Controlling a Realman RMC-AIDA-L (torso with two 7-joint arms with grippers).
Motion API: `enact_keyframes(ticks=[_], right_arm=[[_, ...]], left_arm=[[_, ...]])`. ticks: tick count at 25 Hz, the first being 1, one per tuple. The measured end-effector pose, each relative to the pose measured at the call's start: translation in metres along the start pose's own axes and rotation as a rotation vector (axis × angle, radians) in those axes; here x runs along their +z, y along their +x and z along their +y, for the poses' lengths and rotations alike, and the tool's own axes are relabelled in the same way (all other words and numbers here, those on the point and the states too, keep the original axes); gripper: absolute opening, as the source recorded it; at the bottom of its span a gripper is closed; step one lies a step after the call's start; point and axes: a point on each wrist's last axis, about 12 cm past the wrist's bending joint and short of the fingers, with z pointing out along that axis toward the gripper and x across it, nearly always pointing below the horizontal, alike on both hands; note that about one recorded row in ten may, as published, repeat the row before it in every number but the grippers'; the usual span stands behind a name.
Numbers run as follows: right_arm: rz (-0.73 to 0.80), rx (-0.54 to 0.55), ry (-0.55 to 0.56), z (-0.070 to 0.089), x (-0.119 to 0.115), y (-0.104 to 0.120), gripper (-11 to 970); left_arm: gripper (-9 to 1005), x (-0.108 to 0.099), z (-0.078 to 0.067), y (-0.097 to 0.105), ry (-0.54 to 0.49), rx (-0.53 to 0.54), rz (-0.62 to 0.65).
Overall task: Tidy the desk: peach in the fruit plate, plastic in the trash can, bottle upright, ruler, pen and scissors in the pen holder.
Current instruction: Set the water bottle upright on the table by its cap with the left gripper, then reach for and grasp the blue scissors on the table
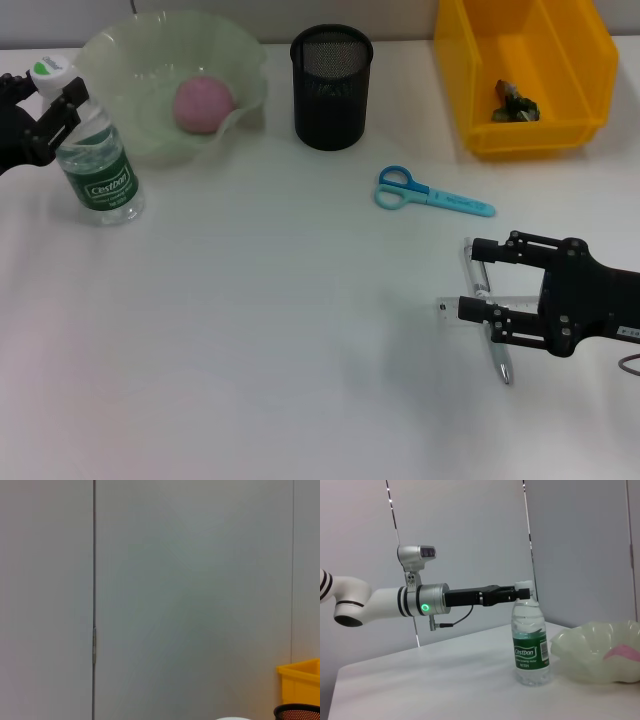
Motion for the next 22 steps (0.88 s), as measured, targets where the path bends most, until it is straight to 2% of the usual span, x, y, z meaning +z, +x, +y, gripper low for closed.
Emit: enact_keyframes(ticks=[8,14,19,22], right_arm=[[0.000,0.001,0.000,0.0003,-0.0003,0.0002,701],[0.000,0.005,0.000,0.0004,-0.0004,0.0004,700],[0.000,0.005,0.001,0.0004,-0.0004,0.0004,700],[0.000,0.006,0.001,0.0004,-0.0004,0.0004,700]], left_arm=[[544,-0.0001,0.0000,-0.0006,0.004,0.001,-0.003],[710,-0.0002,-0.0002,-0.0008,0.006,0.002,-0.004],[797,-0.0002,-0.0004,-0.0009,0.008,0.002,-0.005],[797,-0.0002,-0.0004,-0.0010,0.009,0.002,-0.005]])
